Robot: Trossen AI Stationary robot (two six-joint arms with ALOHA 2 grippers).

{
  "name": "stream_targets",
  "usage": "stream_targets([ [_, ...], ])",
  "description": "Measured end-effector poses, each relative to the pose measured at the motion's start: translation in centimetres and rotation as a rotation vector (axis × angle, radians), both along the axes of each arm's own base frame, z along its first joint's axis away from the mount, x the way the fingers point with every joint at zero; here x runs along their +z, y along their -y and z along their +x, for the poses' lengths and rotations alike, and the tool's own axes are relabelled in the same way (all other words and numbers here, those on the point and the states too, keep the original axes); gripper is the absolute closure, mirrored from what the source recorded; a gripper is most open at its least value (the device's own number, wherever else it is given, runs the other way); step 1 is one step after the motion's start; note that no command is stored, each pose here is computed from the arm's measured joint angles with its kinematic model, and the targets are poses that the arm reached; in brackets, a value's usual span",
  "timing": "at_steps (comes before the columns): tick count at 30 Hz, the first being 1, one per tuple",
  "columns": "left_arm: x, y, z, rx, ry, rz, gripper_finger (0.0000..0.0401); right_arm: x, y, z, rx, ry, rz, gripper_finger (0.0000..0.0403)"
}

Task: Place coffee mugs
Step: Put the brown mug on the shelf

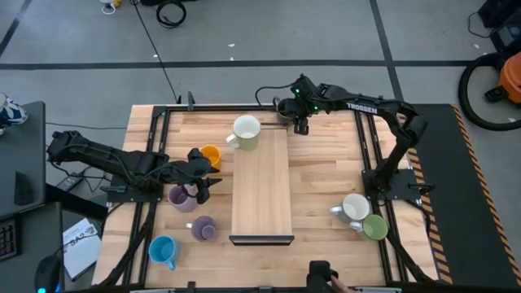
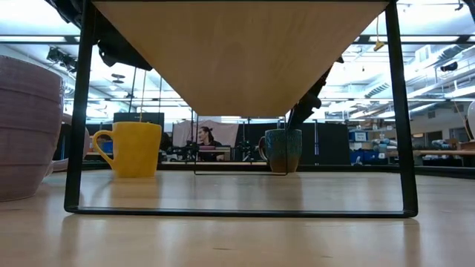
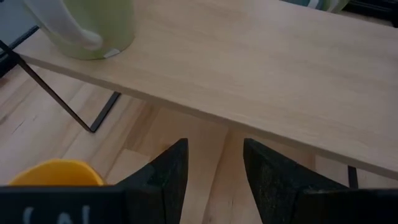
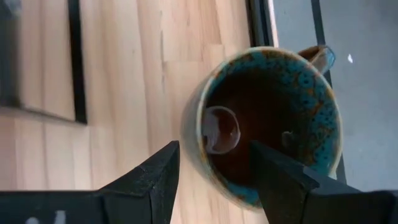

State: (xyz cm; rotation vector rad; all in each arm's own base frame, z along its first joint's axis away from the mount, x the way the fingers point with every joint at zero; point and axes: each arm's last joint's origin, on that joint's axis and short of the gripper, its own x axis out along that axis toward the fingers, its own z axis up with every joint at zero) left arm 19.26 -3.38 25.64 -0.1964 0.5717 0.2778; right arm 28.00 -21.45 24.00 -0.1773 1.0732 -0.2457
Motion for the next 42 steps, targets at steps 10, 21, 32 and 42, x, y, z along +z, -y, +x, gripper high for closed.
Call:
stream_targets([
  [10, 0.1, 0.0, 0.1, 0.0, 0.013, -0.003, 0.0241, -0.3, 0.0, 0.1, -0.022, 0.0, 0.017, 0.0205],
  [21, 0.1, 0.0, 0.1, -0.001, 0.013, -0.002, 0.0241, -0.2, 0.1, 0.1, -0.004, -0.003, 0.005, 0.0206],
  [32, 0.1, 0.0, 0.1, 0.0, 0.013, -0.002, 0.0241, -2.9, 0.9, 1.1, -0.004, -0.045, 0.025, 0.0222],
  [42, 0.1, 0.0, 0.1, -0.001, 0.013, -0.003, 0.0241, -3.2, 1.0, 1.2, -0.012, -0.063, 0.016, 0.0317],
])
